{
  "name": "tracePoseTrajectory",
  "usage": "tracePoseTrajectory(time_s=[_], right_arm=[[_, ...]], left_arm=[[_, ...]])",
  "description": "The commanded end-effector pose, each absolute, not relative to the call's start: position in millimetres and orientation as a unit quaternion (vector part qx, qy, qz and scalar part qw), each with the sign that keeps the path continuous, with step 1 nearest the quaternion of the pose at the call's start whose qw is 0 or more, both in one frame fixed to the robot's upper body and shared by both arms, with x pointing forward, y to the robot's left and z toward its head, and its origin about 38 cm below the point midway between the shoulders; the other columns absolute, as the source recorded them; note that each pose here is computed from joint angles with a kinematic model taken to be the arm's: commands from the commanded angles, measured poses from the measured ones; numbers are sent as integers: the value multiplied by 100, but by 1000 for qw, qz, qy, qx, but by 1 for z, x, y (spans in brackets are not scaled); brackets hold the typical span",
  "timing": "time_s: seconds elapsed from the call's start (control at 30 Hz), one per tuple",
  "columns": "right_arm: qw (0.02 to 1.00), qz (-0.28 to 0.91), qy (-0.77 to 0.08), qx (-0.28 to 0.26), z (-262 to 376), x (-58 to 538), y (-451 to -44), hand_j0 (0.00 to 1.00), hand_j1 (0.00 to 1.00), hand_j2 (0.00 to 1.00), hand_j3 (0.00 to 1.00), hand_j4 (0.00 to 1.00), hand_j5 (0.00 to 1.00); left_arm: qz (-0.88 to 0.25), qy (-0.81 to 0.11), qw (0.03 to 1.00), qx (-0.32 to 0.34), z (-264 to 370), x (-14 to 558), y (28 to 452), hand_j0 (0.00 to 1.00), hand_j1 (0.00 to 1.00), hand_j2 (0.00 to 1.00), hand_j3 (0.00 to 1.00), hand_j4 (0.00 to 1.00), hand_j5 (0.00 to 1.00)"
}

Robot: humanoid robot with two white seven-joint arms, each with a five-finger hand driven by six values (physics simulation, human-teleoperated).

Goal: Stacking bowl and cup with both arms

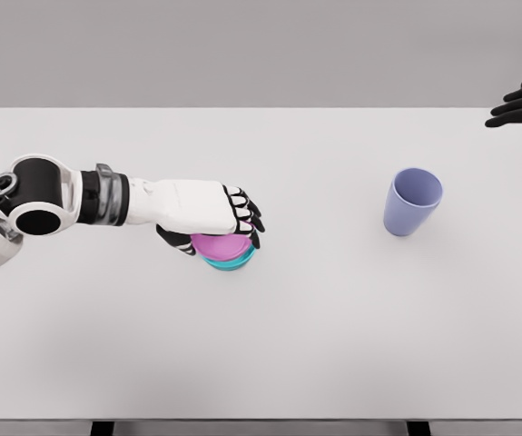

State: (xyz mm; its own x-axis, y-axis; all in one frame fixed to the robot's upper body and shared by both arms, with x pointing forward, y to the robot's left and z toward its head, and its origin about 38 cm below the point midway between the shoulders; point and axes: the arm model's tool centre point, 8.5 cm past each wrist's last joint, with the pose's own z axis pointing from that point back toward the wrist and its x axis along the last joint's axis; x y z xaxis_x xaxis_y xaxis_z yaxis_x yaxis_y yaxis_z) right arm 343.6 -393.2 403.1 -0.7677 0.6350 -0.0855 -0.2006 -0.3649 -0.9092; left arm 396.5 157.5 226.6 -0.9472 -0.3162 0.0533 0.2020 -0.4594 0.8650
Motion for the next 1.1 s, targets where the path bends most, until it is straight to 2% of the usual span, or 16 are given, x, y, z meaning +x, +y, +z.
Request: tracePoseTrajectory(time_s=[0.0,0.1,0.13,0.2,0.23,0.43,0.63,0.8,0.93,1.07], right_arm=[[263,796,-500,-218,403,344,-393,100,100,100,100,100,100],[260,795,-501,-222,407,344,-393,100,100,100,100,100,100],[260,793,-504,-220,407,344,-392,100,100,100,100,100,100],[254,789,-519,-209,401,348,-384,100,100,100,100,100,100],[251,788,-523,-206,399,350,-381,100,100,100,100,100,100],[230,778,-555,-183,387,361,-358,100,100,100,100,100,100],[218,793,-533,-197,387,366,-354,100,100,100,100,100,100],[198,815,-527,-136,347,378,-314,100,100,100,100,100,100],[189,823,-523,-117,332,381,-298,100,100,100,100,100,100],[220,823,-511,-115,311,402,-305,100,100,100,100,100,100]], left_arm=[[-851,-498,157,55,226,398,157,75,75,75,75,75,75],[-851,-498,158,54,225,399,157,79,79,79,79,79,79],[-851,-498,158,54,225,399,157,83,83,83,83,83,83],[-851,-497,159,55,225,399,158,98,98,98,98,98,98],[-852,-496,158,57,225,400,158,100,100,100,100,100,100],[-853,-495,156,60,225,400,158,100,100,100,100,100,100],[-853,-495,156,60,224,399,158,100,100,100,100,100,100],[-844,-514,143,53,242,395,156,100,100,100,100,100,100],[-795,-595,116,-5,294,386,186,100,100,100,100,100,100],[-713,-667,205,-67,334,382,244,100,100,100,100,100,100]])
